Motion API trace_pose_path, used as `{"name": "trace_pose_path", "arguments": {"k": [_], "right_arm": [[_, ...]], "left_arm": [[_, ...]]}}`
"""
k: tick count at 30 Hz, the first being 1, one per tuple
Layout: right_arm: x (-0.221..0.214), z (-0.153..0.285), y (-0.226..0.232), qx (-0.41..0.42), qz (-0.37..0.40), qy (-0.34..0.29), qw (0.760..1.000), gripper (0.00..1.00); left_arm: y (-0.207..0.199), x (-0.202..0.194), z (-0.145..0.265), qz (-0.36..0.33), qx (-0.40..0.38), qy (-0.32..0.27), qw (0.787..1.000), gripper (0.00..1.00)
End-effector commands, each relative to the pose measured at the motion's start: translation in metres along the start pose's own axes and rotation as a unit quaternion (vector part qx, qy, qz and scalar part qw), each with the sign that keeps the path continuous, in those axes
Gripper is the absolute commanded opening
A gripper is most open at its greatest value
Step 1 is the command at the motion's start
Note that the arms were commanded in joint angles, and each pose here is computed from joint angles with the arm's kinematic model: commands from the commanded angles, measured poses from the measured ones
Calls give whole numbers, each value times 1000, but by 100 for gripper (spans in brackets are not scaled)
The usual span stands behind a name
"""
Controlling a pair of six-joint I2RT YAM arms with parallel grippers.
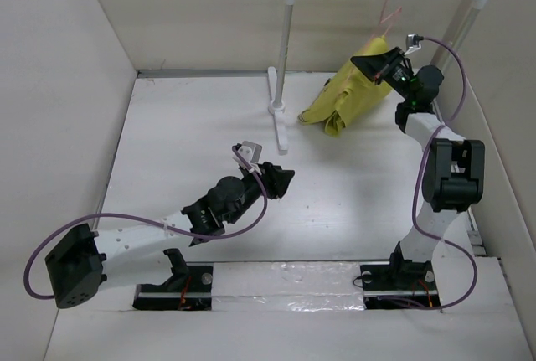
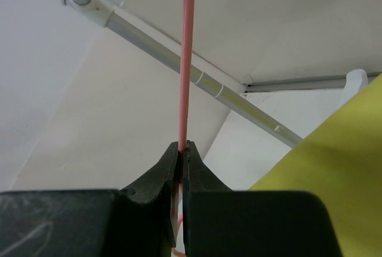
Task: Place the trousers on the hanger
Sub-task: Place the hanger at the clothesline.
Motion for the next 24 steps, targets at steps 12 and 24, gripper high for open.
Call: {"name": "trace_pose_path", "arguments": {"k": [12, 24], "right_arm": [[18, 34, 42, 64, 138, -49, 987, 76], [15, 71, 25, -120, 224, -107, 961, 100]], "left_arm": [[-13, 42, -9, -14, 16, -60, 998, 44], [-17, 67, -8, -9, 32, -93, 995, 47]]}}
Point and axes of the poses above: each gripper's point midway between its finger pads, its own z axis back along the fingers, its own y axis along the line the jaws close on, x = y × z, the point moved 7 cm from there along z, back along the fingers, and after that the axes turned 3 degrees about -z, right-handed, at the moved point
